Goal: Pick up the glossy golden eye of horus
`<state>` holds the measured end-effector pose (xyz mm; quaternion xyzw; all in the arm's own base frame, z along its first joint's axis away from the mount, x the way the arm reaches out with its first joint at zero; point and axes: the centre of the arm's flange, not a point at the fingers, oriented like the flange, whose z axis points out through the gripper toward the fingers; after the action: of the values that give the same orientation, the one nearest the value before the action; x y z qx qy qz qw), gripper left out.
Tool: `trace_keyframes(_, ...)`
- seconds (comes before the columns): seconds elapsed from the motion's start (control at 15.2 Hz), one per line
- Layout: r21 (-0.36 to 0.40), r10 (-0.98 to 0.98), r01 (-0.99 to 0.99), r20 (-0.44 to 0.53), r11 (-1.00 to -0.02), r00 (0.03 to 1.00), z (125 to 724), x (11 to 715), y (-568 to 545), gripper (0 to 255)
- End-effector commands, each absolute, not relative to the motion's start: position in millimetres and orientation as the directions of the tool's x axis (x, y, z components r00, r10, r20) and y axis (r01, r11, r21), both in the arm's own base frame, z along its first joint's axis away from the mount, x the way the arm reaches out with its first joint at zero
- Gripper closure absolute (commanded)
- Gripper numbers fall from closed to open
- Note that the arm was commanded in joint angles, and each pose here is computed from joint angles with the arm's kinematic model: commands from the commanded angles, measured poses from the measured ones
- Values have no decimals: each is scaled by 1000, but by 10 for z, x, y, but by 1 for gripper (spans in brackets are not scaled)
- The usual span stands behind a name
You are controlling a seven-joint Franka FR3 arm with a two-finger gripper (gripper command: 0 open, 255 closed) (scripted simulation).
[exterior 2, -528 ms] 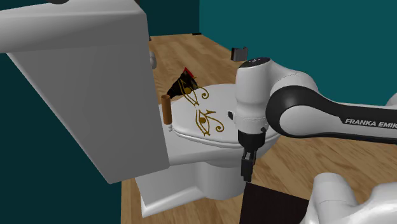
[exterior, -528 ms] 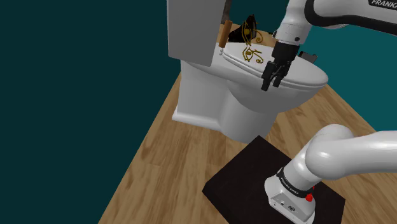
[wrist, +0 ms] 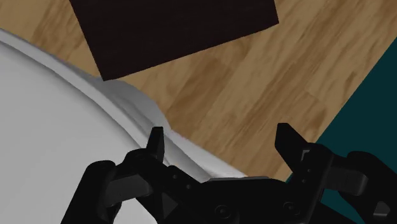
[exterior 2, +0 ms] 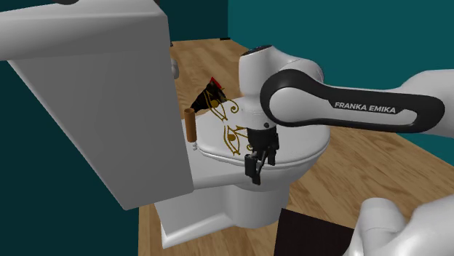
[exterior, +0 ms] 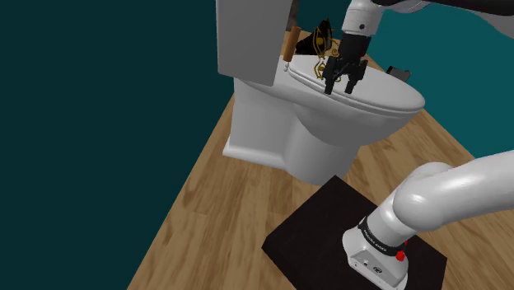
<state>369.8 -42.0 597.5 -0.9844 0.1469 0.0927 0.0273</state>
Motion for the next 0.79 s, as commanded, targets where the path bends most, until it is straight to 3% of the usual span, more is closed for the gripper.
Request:
trace_keyframes(0.0,-10,-356,-365,-204,-931,912,6045,3946,-518,0)
trace_keyframes(0.73,85,-677,-680,-248,-728,693,6449,5049,-1383,0)
